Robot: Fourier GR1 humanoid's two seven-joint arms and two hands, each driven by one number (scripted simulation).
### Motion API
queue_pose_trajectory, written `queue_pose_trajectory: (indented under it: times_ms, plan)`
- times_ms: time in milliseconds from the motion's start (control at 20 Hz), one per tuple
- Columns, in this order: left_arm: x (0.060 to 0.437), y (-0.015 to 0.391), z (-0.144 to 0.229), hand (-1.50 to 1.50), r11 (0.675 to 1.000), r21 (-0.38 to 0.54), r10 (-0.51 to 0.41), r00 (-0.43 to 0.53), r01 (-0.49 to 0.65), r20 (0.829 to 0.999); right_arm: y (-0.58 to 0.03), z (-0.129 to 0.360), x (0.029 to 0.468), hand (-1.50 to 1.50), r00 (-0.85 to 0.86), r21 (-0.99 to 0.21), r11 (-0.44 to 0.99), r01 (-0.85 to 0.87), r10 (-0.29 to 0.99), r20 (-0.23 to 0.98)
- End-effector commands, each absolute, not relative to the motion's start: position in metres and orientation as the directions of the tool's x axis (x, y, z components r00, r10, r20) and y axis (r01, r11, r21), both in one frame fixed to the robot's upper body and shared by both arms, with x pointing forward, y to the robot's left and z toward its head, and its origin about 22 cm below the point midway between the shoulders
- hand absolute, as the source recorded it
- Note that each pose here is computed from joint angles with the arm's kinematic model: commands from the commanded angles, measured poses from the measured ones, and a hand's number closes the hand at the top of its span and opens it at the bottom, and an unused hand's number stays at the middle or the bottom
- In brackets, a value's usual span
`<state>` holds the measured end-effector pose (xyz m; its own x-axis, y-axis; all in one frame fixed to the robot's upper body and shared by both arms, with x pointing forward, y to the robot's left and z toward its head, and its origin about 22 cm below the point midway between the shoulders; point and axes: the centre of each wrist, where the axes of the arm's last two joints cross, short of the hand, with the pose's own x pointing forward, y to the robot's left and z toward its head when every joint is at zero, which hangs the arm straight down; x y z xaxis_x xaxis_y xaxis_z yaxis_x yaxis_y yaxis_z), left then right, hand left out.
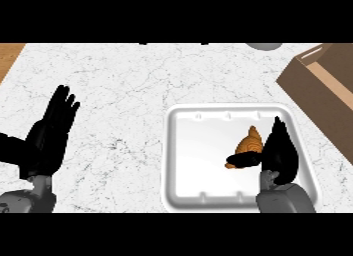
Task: Pick the croissant from the tray and place it in the cardboard box
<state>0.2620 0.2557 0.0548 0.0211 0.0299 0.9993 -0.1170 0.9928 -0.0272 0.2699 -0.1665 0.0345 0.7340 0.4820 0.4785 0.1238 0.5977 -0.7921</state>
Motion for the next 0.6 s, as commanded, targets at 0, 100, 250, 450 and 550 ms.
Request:
queue_pose_trajectory:
  times_ms: [0, 100, 250, 450, 550]
  plan:
    - [0.253, 0.264, 0.050, 0.00, 0.995, -0.029, 0.031, 0.017, -0.098, 0.999, -0.173, 0.021, 0.268, -1.50, 0.801, -0.788, 0.603, 0.125, 0.407, 0.439]
    - [0.257, 0.250, 0.048, 0.00, 0.994, -0.026, 0.029, 0.024, -0.109, 0.999, -0.159, 0.023, 0.267, -1.50, 0.803, -0.799, 0.592, 0.104, 0.424, 0.419]
    - [0.257, 0.274, 0.073, 0.00, 0.993, -0.004, 0.005, 0.006, -0.120, 1.000, -0.163, 0.012, 0.262, -1.50, 0.789, -0.794, 0.597, 0.114, 0.431, 0.438]
    - [0.261, 0.269, 0.044, 0.00, 0.993, -0.023, 0.025, 0.022, -0.114, 0.999, -0.149, 0.033, 0.266, -1.50, 0.792, -0.808, 0.579, 0.108, 0.441, 0.422]
    - [0.261, 0.277, 0.039, 0.00, 0.991, -0.002, 0.005, 0.022, -0.130, 1.000, -0.153, 0.010, 0.269, 1.50, 0.781, -0.809, 0.579, 0.102, 0.457, 0.426]
